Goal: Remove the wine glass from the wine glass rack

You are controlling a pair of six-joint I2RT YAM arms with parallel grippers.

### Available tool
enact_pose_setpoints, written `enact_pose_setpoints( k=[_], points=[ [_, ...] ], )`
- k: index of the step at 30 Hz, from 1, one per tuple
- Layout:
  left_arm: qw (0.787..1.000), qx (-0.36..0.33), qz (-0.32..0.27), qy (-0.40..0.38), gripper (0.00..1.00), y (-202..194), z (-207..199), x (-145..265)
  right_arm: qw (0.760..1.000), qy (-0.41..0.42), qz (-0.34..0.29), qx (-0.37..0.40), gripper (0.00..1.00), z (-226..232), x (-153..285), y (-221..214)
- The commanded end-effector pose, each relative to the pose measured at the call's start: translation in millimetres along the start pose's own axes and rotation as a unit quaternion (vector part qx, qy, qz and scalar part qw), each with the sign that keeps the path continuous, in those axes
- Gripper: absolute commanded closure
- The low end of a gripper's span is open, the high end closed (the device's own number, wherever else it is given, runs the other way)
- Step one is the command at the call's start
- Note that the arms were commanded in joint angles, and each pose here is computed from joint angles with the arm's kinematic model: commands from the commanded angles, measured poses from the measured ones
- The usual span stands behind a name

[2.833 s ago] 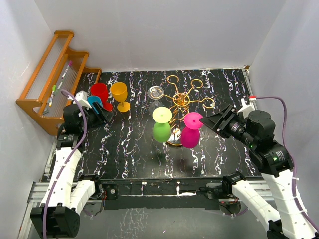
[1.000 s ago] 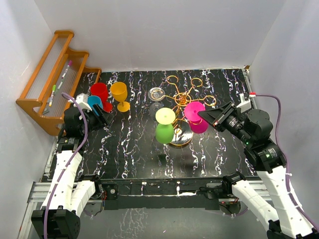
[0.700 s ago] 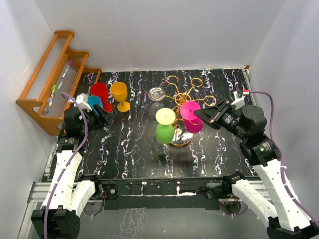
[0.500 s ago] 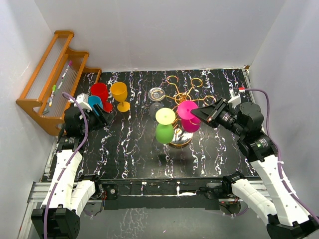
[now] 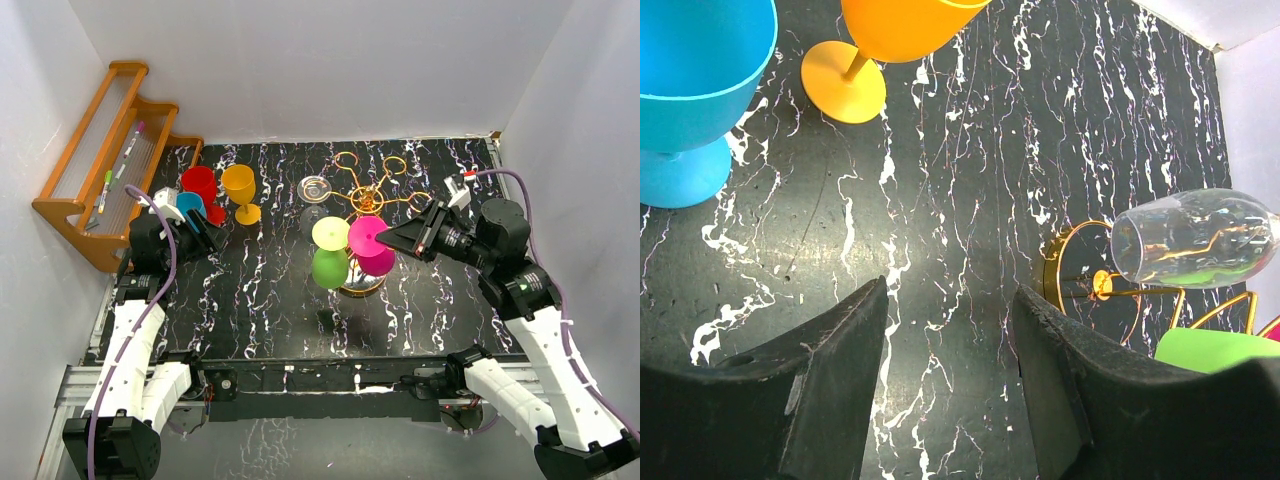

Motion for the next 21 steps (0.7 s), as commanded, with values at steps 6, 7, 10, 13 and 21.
enact_pose_setpoints(
  k=[6,7,10,13,21],
  points=[
    [1.0,-0.006,-0.007,-0.002,0.48,3.7,-0.3,0.6,0.979,0.125,0.092,0.134,0.92,58.5,32.7,-13.7],
    [1.0,-0.006,-0.007,-0.002,0.48,3.8,-0.4,0.9,0.975,0.14,0.103,0.14,0.92,64.6,34.5,-13.9],
    [1.0,-0.005,-0.006,0.0,0.48,3.2,-0.1,1.7,0.969,0.158,0.122,0.148,0.92,78.9,39.0,-11.7],
    [1.0,-0.006,-0.008,0.002,0.48,3.2,0.2,2.6,0.967,0.159,0.126,0.156,0.92,88.3,43.1,-8.8],
    [1.0,-0.006,-0.008,0.003,0.48,3.0,0.5,3.0,0.961,0.182,0.136,0.159,0.92,115.0,62.9,-11.0]
  ],
)
Point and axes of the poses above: each gripper's point midway between its finger pads, its own x axis back along the fingers, its own z axis along the line the jaws close on, y = z × x, the point moved 5 cm from there along x, back along the fingers, and after that the axes turned 1 degree about x, right-handed, at the moved point
